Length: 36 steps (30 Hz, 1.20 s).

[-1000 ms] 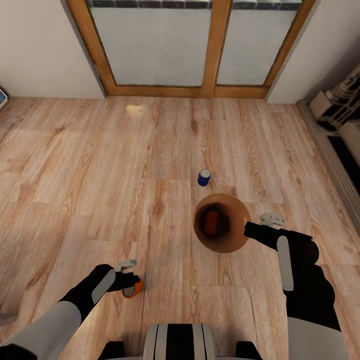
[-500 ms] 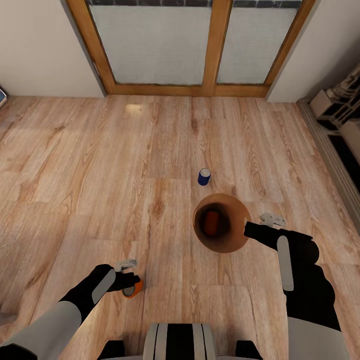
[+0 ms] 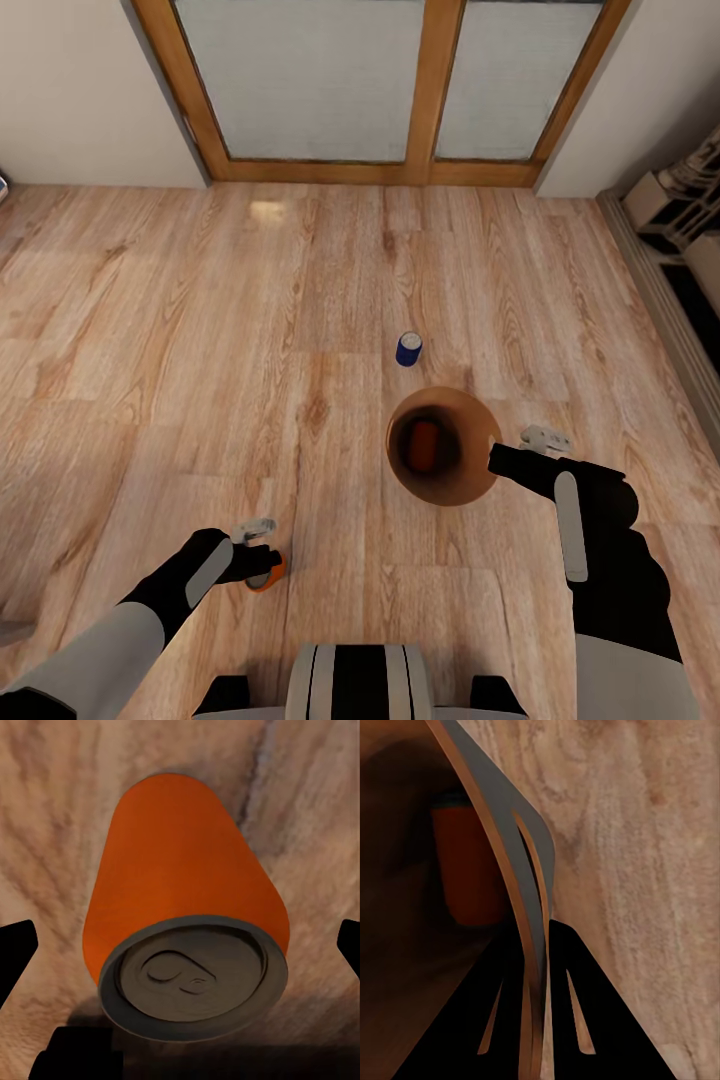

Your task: Put the three can of soda from the living room inside the tash can in the kitchen.

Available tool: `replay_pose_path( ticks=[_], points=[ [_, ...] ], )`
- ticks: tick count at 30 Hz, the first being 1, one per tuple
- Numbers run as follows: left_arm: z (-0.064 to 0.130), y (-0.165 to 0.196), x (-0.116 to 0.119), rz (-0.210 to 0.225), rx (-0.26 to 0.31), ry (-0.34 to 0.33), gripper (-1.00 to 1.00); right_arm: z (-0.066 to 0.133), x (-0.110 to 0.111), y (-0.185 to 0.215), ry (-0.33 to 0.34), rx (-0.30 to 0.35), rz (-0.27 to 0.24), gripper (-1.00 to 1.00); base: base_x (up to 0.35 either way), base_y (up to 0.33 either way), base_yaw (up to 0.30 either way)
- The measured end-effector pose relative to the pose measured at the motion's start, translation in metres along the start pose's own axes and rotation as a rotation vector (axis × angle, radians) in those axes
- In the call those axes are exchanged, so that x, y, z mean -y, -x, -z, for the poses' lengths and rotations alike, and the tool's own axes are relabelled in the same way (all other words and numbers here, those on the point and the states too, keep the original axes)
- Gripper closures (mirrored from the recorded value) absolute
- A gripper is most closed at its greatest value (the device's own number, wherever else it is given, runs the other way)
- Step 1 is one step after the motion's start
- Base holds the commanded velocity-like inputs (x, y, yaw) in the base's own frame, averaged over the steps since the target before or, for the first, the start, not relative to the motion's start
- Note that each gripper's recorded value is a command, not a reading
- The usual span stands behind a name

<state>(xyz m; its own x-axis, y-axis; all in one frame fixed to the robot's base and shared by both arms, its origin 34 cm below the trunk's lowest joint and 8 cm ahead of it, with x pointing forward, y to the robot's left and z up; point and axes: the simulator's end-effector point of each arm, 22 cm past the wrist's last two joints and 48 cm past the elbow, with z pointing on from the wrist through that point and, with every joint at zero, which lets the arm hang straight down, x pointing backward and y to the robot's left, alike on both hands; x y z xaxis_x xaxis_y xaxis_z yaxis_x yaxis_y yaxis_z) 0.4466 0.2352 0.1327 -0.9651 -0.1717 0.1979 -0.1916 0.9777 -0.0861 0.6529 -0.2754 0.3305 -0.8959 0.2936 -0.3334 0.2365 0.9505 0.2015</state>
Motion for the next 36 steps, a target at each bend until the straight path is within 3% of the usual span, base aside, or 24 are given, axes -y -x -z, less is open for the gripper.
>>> replay_pose_path(
  ticks=[36],
  points=[
    [-0.0063, -0.0058, -0.001, 0.0, -0.015, 0.002, -1.0, -0.006, 0.0021, -0.0064, -0.002, -0.014, -0.004, 1.0, 0.0, 0.0, 0.0]
  ],
)
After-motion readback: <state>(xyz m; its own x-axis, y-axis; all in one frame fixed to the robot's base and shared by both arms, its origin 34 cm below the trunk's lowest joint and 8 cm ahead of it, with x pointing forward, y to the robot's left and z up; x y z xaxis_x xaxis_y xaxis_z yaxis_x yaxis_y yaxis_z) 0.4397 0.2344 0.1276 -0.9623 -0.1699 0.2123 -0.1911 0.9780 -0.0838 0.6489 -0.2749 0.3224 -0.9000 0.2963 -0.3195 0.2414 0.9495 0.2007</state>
